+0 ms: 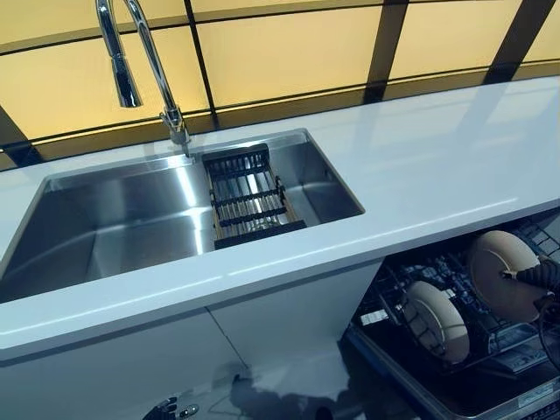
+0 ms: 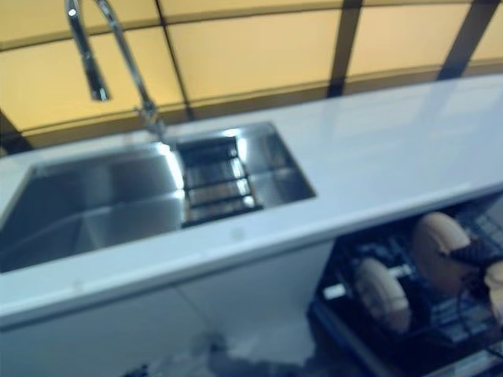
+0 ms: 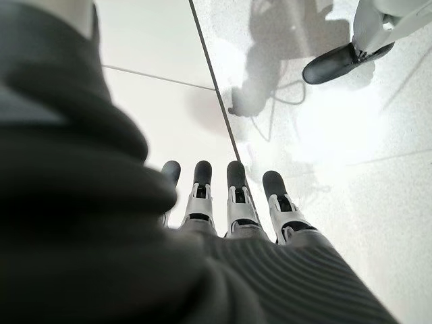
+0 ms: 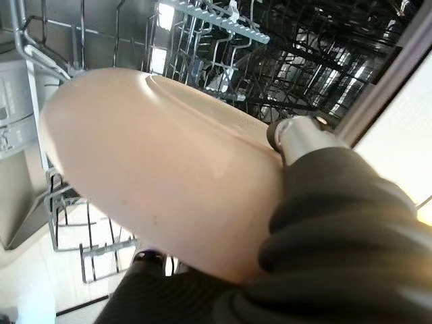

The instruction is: Take plates into dishwasher

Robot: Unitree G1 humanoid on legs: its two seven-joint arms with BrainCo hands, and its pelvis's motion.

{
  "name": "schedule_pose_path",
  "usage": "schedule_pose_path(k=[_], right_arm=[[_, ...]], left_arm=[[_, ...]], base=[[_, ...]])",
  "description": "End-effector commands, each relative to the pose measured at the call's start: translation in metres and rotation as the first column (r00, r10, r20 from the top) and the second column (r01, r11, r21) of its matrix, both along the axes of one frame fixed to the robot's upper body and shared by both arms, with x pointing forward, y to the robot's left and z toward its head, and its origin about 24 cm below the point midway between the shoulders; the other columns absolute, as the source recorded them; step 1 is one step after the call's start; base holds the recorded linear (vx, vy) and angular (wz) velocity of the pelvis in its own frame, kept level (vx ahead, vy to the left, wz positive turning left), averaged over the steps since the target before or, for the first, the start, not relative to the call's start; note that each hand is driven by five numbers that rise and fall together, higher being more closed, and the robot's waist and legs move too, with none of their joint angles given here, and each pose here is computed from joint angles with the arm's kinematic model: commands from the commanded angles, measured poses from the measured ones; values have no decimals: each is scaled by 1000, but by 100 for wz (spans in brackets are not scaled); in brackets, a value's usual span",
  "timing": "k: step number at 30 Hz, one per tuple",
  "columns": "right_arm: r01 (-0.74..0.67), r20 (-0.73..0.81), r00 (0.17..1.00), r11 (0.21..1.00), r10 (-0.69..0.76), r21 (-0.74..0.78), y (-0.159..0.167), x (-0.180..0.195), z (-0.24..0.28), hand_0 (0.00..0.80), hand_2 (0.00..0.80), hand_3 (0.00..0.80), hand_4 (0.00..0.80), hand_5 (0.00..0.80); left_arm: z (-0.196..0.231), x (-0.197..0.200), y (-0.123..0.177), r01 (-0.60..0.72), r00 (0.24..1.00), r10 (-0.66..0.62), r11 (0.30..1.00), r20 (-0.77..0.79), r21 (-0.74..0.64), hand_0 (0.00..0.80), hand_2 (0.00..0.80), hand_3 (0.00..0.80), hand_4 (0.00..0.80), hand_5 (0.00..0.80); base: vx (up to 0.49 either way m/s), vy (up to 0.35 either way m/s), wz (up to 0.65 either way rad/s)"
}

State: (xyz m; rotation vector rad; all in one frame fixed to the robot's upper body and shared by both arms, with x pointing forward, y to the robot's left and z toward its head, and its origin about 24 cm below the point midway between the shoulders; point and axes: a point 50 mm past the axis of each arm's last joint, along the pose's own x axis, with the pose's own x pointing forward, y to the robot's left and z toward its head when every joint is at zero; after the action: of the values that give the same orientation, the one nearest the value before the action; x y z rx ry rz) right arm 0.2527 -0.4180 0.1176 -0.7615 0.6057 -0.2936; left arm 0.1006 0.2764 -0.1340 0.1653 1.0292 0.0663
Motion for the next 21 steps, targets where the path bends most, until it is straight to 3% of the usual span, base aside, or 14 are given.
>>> schedule_pose_path(k=[1,21], right_arm=[[20,112,994,999,-15,-41,-1,21,30,800,800,800,800,800],[66,1,998,996,-66,-58,-9,14,6,800,800,800,800,800]], left_arm=[[7,18,4,28,998,-28,999,50,17,0,0,0,0,0],[10,31,-5,-51,991,57,997,121,-55,0,0,0,0,0]], base=[[-14,10,5],[-2,0,1]])
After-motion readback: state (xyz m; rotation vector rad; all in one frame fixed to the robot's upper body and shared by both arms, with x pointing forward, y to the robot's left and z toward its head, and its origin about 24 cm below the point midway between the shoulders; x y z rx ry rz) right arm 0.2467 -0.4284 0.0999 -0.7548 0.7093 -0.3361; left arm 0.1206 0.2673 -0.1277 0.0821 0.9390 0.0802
